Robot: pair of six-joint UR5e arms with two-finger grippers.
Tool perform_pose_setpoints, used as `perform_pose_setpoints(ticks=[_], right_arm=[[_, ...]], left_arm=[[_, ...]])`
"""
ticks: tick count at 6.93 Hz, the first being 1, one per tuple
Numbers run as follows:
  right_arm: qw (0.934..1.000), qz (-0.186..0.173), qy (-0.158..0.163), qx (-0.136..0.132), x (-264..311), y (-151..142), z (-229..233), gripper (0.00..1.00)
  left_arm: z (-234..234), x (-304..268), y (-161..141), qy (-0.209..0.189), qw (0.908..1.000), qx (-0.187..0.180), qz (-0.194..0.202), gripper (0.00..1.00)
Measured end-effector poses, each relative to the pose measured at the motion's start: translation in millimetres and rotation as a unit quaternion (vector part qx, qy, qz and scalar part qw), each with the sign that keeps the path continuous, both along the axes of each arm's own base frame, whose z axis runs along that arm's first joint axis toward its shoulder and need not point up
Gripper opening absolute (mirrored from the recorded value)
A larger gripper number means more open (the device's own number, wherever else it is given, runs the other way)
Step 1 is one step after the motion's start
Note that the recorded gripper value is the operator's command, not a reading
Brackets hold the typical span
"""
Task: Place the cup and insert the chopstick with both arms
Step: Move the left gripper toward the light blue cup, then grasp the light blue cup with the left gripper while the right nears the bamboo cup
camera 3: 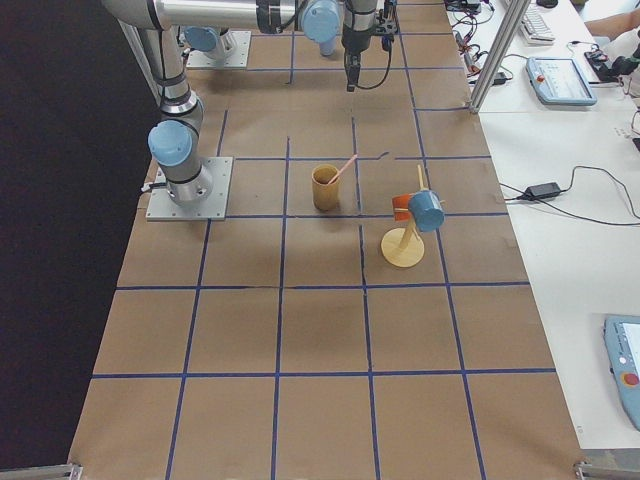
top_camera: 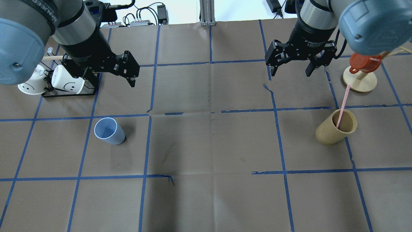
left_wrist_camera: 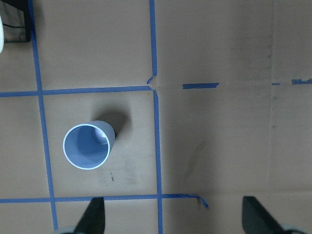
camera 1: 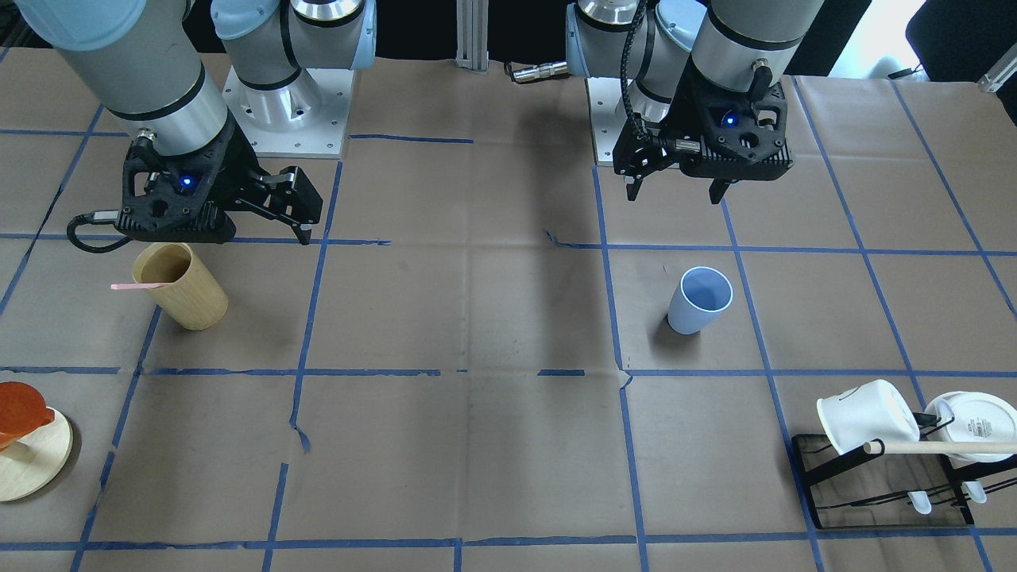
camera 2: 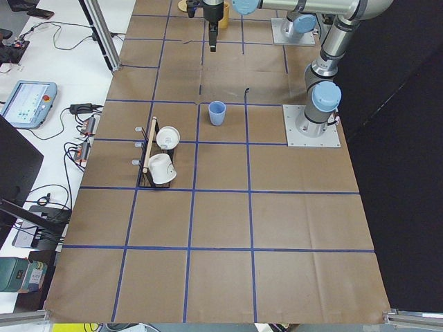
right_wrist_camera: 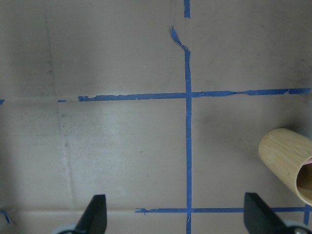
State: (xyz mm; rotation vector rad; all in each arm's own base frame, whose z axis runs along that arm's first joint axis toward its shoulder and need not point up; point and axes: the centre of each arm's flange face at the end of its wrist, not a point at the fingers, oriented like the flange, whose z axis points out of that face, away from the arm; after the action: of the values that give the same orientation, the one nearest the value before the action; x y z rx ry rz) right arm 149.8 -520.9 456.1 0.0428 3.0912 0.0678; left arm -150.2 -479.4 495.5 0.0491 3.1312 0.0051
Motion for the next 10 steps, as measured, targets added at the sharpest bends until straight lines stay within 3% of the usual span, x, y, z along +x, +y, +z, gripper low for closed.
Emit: perform_pose_setpoints(ticks=[3, 6, 10], right_arm=[[1.0000, 0.001, 0.003, 0.004, -1.0, -6.1, -5.0, 1.00], [1.0000, 0.000, 0.004, -0.004, -1.5, -5.5, 2.4, 1.00], [1.0000, -0.002, 0.005, -0.006, -2.8, 1.1, 7.7, 1.00]], left_arm=[[-5.0, 21.8, -3.4, 0.001, 1.0000, 0.004, 0.003, 1.00], [-15.2, 93.7, -15.8, 0.004, 0.9998, 0.017, -0.008, 1.00], [-102.1, 150.8, -5.3, 0.011, 0.9992, 0.032, -0.022, 1.00]])
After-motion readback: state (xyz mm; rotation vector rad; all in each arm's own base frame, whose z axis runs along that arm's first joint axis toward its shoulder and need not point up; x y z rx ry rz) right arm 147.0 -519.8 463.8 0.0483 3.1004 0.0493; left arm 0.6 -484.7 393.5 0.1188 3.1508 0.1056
